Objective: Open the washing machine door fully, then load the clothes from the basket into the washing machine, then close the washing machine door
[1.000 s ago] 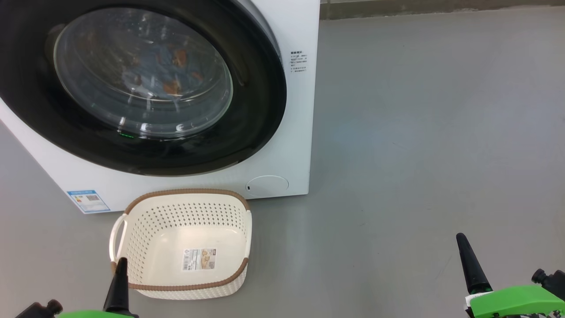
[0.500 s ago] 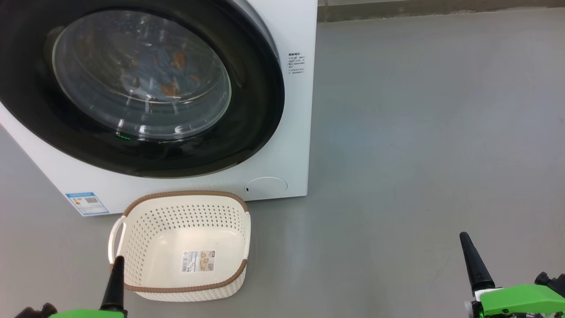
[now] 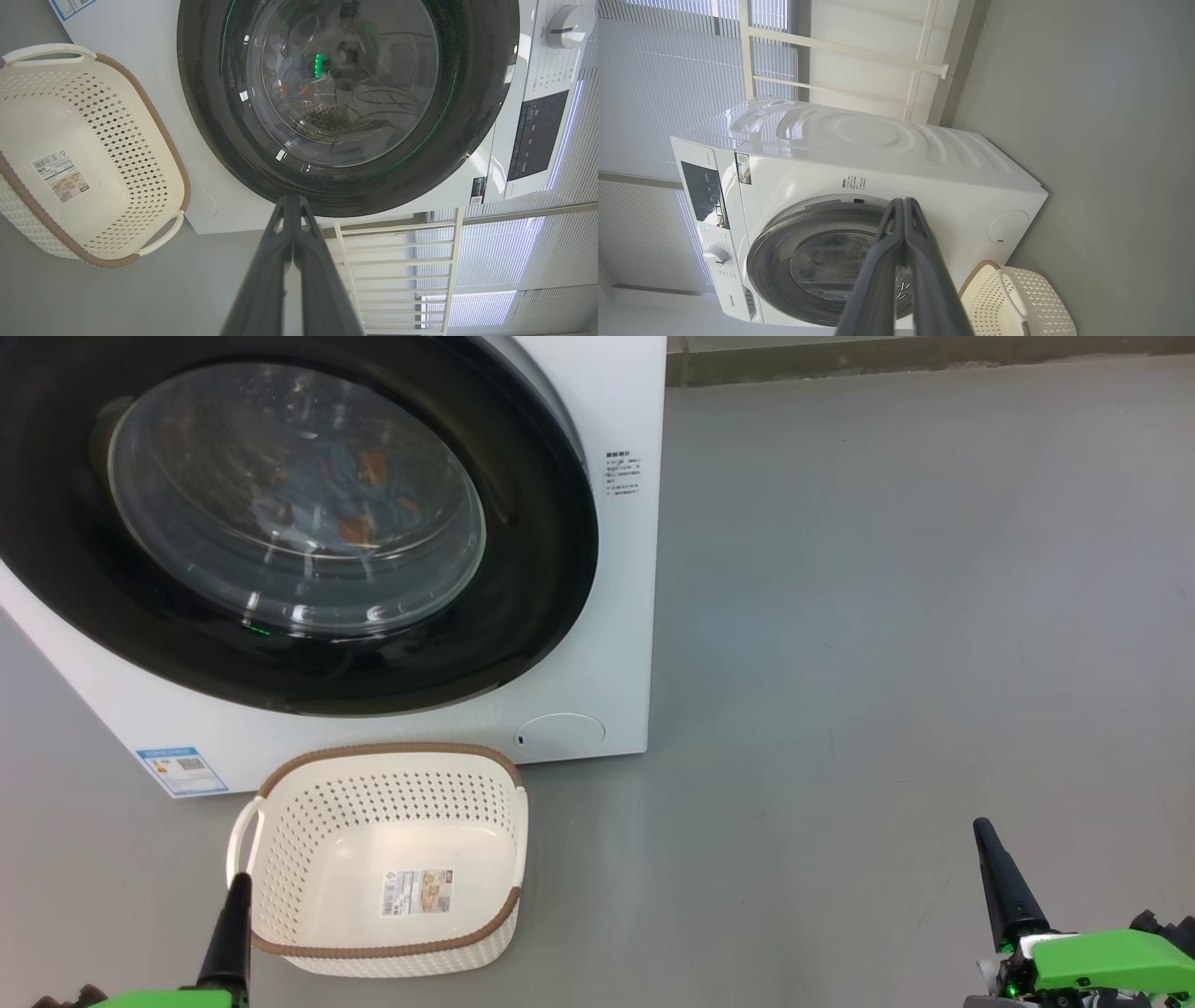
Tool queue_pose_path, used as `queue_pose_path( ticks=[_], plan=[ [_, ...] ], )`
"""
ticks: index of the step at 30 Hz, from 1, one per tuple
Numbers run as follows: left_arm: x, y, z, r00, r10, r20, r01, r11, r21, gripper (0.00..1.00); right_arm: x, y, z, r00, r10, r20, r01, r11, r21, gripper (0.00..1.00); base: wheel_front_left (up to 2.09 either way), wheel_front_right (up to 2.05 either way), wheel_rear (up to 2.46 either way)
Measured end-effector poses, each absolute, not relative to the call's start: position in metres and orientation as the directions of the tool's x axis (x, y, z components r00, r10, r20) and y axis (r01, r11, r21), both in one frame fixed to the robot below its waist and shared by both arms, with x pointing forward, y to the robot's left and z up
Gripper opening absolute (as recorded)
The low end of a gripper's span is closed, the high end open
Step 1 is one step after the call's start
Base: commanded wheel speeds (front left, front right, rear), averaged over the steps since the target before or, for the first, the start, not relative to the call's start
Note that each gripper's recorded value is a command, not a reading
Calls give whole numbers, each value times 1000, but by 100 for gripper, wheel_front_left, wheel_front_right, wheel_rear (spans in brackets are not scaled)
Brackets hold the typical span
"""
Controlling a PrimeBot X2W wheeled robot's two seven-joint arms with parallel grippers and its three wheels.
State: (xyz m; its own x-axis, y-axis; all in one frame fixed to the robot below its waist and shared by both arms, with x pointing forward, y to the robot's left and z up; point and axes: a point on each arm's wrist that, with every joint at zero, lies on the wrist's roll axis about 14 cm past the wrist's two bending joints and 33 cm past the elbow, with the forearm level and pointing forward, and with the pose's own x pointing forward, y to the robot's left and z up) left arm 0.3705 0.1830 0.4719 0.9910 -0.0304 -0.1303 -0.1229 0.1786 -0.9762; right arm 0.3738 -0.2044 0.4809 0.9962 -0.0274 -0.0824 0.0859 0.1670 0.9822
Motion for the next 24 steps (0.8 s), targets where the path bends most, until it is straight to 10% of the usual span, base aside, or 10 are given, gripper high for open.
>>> queue_pose_path(
  ticks=[24],
  plan=[
    [378, 188, 485, 997, -25, -72, -73, -5, -997, 0, 377, -206, 485, 998, -25, -66, 66, -2, 998, 0, 0, 0, 0]
  ],
)
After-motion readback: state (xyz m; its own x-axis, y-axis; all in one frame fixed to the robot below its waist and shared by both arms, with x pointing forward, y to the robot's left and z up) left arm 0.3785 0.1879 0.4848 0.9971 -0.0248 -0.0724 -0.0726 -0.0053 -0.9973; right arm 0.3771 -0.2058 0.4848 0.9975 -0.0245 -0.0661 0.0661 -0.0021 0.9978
